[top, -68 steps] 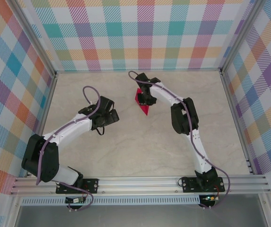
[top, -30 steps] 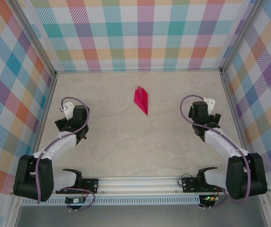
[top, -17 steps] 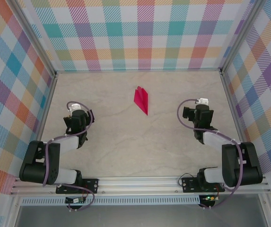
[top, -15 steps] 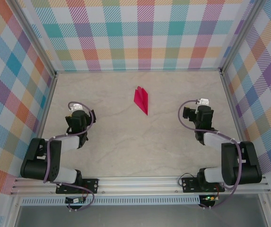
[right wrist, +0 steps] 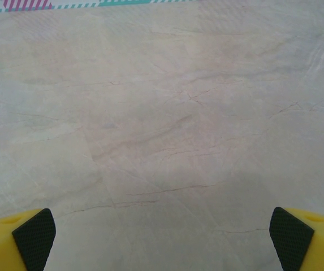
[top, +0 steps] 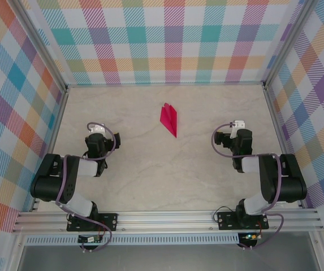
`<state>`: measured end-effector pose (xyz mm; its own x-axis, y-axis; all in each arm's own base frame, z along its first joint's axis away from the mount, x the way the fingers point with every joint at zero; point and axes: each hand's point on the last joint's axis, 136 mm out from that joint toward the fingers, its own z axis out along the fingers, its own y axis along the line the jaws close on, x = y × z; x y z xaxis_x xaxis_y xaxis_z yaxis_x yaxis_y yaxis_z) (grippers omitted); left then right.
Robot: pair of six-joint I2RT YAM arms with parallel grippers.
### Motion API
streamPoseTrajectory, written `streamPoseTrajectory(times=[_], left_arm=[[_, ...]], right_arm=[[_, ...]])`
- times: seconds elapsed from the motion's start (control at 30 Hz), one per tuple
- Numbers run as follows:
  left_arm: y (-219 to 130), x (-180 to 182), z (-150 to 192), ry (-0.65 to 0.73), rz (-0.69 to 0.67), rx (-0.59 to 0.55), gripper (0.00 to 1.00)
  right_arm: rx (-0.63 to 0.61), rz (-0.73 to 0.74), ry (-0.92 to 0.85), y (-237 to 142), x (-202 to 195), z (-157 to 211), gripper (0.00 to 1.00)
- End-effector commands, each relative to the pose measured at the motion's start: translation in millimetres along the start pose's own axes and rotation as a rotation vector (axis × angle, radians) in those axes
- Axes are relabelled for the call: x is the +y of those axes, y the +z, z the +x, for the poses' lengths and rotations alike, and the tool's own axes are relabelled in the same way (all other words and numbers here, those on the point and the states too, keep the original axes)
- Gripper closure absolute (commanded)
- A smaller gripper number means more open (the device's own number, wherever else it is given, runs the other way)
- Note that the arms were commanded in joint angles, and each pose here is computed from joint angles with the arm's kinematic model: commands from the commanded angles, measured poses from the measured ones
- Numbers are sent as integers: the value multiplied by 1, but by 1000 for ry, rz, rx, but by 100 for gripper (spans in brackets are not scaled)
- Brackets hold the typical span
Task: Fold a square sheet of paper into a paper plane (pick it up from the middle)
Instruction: Reset both arms
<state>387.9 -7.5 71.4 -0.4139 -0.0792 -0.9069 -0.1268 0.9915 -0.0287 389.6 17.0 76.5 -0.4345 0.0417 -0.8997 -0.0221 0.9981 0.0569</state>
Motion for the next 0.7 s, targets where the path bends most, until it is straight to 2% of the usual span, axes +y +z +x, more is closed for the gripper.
streamPoseTrajectory(times=[0.0, 0.67], left_arm=[[5, 1, -11, 6, 8, -24, 0], [5, 0, -11, 8, 13, -19, 0]], right_arm=[[-57, -33, 9, 0, 1, -16, 0], [-60, -42, 6, 0, 2, -16, 0]])
